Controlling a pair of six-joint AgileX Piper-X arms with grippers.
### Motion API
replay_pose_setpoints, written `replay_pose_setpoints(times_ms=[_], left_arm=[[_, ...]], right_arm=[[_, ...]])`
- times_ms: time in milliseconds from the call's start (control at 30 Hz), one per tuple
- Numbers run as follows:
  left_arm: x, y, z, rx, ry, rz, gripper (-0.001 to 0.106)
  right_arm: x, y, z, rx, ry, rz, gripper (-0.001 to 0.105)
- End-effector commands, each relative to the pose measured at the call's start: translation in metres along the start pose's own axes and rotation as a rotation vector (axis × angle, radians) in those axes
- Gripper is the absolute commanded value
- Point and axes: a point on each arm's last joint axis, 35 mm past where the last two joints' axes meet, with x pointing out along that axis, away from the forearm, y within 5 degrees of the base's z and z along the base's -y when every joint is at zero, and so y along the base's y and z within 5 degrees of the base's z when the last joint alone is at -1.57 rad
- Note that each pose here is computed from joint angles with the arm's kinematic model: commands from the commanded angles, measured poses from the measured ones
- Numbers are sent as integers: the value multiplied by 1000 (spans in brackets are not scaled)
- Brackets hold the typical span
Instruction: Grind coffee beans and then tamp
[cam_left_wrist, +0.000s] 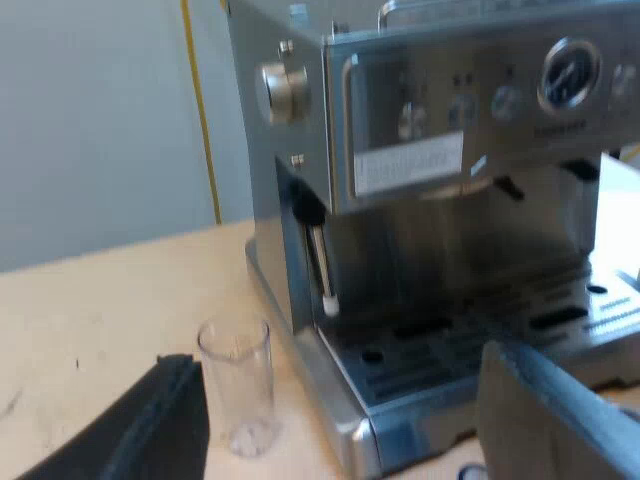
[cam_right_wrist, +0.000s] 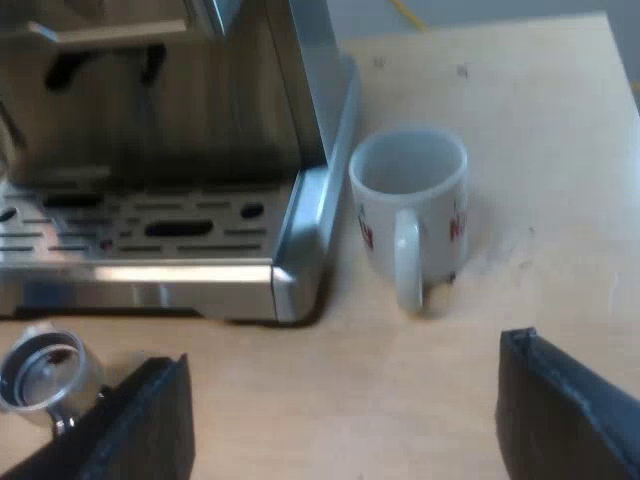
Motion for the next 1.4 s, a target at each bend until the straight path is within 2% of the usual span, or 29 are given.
replay_pose_setpoints(times_ms=[33,133,567,767,933,1400], left_arm=[[3,2,-4,-10,35,28,59],[9,6,-12,-7,60,62,59],[33,17,-46,-33,177,80,59],[33,17,-47,-35,183,73,59],[33,17,-49,-39,204,76,59],[33,17,-49,-40,204,76,59]], right_arm=[[5,0,-3,-4,24,4,65],[10,0,-7,0,43,9,65],[49,-1,-37,18,121,29,65],[61,-1,-51,27,162,40,65],[62,-1,-50,32,153,37,65],[62,-1,-51,33,156,38,65]])
